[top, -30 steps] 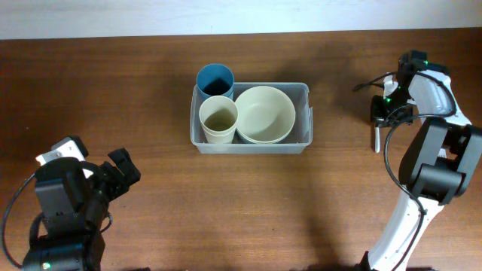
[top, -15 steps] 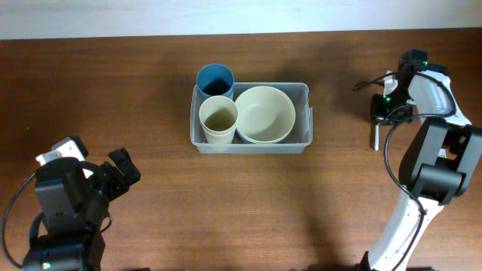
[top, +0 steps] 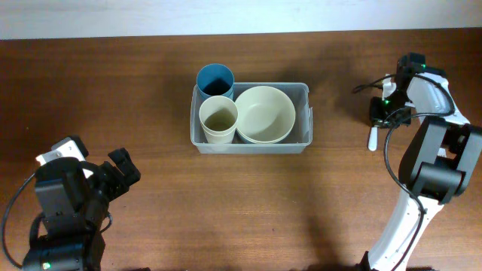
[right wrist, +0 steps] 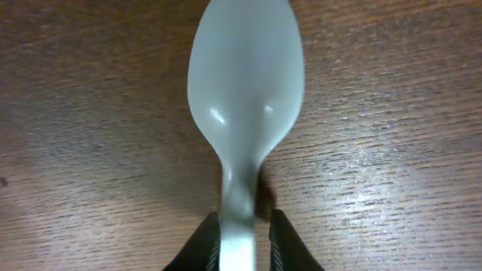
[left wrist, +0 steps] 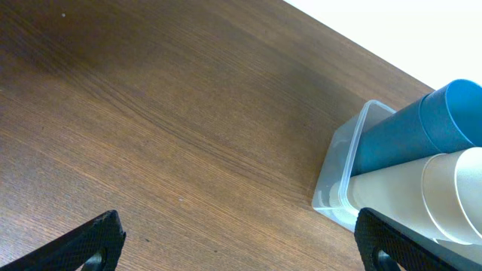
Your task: Pack container
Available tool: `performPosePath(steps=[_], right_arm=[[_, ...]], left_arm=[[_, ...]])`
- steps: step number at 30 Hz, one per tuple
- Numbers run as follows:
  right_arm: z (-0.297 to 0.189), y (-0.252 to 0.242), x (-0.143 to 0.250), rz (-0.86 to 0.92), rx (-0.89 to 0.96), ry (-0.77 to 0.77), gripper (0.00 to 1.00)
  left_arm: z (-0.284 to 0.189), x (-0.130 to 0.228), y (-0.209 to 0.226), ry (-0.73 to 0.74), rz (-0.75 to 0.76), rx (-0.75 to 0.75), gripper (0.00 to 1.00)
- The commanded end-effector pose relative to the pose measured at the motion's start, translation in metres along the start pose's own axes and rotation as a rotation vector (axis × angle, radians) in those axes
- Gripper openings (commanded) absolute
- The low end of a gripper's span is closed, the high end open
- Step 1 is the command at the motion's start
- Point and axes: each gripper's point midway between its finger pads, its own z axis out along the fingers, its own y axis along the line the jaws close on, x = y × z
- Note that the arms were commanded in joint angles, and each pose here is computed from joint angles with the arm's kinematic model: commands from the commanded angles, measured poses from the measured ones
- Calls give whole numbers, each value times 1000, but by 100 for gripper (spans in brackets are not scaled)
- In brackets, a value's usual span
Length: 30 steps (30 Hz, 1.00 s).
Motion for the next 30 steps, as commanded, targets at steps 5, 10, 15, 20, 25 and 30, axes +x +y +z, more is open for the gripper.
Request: performPosePath(steps=[5, 10, 15, 20, 25, 30], right_arm=[[21, 6, 6, 9, -45, 41, 23], [30, 7, 9, 6, -44, 63, 20], [39, 6, 13, 9, -47, 87, 4], [38, 7, 12, 16, -58, 85, 4], [23, 7, 5, 29, -91, 72, 4], [6, 1, -3, 45, -98, 57, 4]], left_arm=[[1, 2, 1, 3, -12, 0, 99], [1, 2, 1, 3, -12, 0, 99], [1, 2, 1, 3, -12, 0, 99], [1, 2, 1, 3, -12, 0, 100], [1, 2, 1, 3, -12, 0, 100], [1, 2, 1, 3, -12, 0, 99]])
